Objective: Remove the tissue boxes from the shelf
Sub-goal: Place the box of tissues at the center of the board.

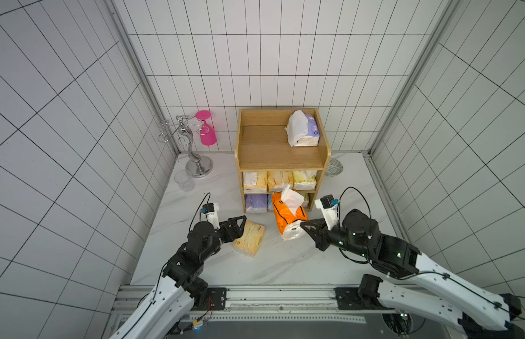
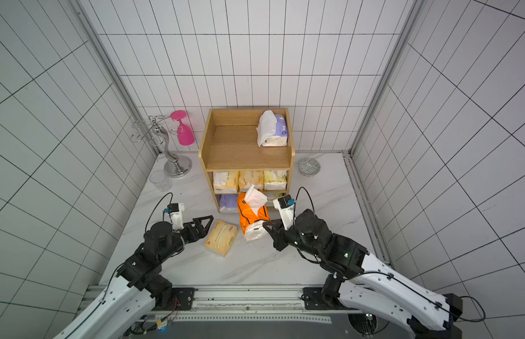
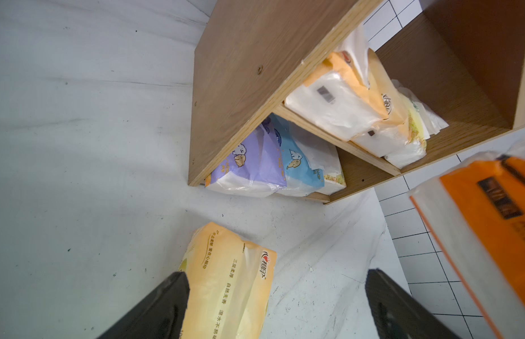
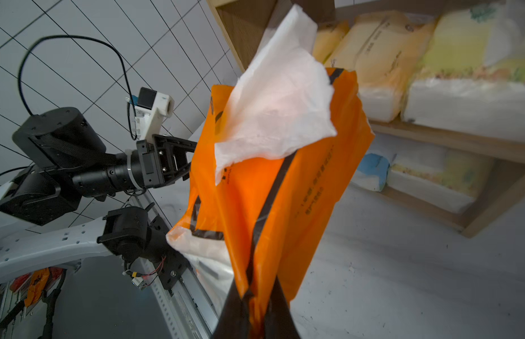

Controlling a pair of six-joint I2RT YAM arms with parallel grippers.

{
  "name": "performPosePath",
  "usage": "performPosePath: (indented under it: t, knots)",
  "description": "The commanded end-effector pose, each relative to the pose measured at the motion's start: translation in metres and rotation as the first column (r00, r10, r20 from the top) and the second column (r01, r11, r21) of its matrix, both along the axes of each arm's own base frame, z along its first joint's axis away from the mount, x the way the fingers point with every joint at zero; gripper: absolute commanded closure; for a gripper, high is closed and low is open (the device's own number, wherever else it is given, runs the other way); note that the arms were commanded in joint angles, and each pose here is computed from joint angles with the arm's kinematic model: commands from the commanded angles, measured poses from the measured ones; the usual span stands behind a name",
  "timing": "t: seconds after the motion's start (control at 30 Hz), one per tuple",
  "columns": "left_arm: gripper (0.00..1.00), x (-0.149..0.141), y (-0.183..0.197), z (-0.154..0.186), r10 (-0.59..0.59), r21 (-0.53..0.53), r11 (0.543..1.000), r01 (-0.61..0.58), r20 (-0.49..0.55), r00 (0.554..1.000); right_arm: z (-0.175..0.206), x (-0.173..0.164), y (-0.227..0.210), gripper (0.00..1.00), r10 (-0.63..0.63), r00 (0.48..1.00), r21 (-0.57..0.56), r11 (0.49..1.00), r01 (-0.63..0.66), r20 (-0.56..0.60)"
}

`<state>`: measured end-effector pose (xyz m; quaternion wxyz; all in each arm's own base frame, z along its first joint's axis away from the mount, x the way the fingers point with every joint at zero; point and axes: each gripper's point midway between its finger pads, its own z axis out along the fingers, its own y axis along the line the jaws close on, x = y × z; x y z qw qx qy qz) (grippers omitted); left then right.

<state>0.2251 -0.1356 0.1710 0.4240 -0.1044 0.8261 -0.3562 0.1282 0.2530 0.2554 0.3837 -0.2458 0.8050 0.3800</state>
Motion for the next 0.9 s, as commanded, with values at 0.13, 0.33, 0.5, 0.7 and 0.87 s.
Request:
performPosePath:
  t: [0.13,0.33,0.5,0.7,0.87]
  knots:
    - [0.02,-0.002,-0.001,-0.025,0.007,-0.004,1.000,-0.008,-0.065,0.998,-0.091,-0.003,-0.007,1.00,-0.106,0.987,-0.022,0.994,0.104,-0.120]
    - [0.02,-0.003,-0.008,-0.044,-0.015,-0.032,0.999,0.012,-0.095,0.995,-0.133,0.000,0.002,0.98,-0.135,0.980,-0.042,0.991,0.130,-0.147]
    - [0.02,-0.006,-0.009,-0.065,-0.018,-0.024,1.000,0.015,-0.146,0.989,-0.146,0.000,0.008,0.59,-0.135,0.977,-0.082,0.989,0.123,-0.163]
    - [0.02,-0.010,-0.012,-0.079,-0.029,-0.026,0.999,0.025,-0.187,0.982,-0.143,0.009,-0.017,0.47,-0.231,0.965,-0.178,0.962,0.208,-0.123]
    - [0.02,-0.012,-0.012,-0.083,-0.033,-0.027,0.999,0.028,-0.195,0.980,-0.140,0.020,-0.045,0.40,-0.338,0.932,-0.136,0.937,0.321,-0.130]
